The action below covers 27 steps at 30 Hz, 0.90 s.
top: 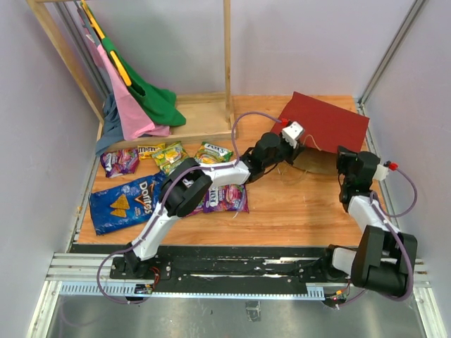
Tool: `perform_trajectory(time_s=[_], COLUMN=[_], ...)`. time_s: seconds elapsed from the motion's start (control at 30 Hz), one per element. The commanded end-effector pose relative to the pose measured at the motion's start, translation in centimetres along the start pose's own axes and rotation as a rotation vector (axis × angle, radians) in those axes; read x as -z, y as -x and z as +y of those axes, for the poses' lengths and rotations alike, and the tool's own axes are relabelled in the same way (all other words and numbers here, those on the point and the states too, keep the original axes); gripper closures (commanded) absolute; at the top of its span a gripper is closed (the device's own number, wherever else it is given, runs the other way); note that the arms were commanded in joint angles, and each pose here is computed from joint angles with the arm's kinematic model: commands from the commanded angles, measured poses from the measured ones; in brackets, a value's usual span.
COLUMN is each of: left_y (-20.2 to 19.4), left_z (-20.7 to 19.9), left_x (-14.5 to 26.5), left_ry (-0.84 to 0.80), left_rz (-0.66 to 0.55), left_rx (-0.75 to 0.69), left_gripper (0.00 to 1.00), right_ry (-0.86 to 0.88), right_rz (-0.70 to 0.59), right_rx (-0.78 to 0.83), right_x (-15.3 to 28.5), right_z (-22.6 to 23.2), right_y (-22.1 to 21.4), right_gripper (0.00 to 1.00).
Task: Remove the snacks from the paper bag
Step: Adjust the paper bag at the center of the board.
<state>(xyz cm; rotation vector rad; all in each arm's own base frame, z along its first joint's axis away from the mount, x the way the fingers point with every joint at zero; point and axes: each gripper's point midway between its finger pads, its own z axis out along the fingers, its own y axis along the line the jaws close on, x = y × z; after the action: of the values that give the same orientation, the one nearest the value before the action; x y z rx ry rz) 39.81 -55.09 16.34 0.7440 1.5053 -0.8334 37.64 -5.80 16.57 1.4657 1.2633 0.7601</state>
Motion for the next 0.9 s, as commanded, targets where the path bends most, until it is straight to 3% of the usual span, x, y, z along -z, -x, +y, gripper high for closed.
perform_trajectory(time_s=[0.0,0.27,0.67,0.73,0.87], left_y=[4.8,6.4,7.9,7.6,7.0], left_z=[1.8,2.7,1.7,1.8,1.4], left_x=[1.3,2.8,1.4,1.1,1.1], left_ry=[0.091,0.147,0.108,0.109,0.089], left_rz=[-0.138,-0.191,-0.185,-0.172,-0.165], left_rx=[0.019,0.04,0.034,0.033,0.045], left_gripper=[0.99,0.99,0.99,0.99,0.99], right_ry=[0.077,0.214,0.223,0.245,0.296], right_rz=[0.146,0.582,0.682,0.691,0.735], right_rx=[0.117,0.172,0.326,0.36,0.453], right_x=[-1.3,-5.2,-7.5,-7.4,-5.5], right_z=[3.3,5.4,7.6,8.3,9.4], right_y=[-1.6,-7.4,-8.0,-8.0,-8.8], right_gripper=[0.99,0.99,0.99,0.86,0.38])
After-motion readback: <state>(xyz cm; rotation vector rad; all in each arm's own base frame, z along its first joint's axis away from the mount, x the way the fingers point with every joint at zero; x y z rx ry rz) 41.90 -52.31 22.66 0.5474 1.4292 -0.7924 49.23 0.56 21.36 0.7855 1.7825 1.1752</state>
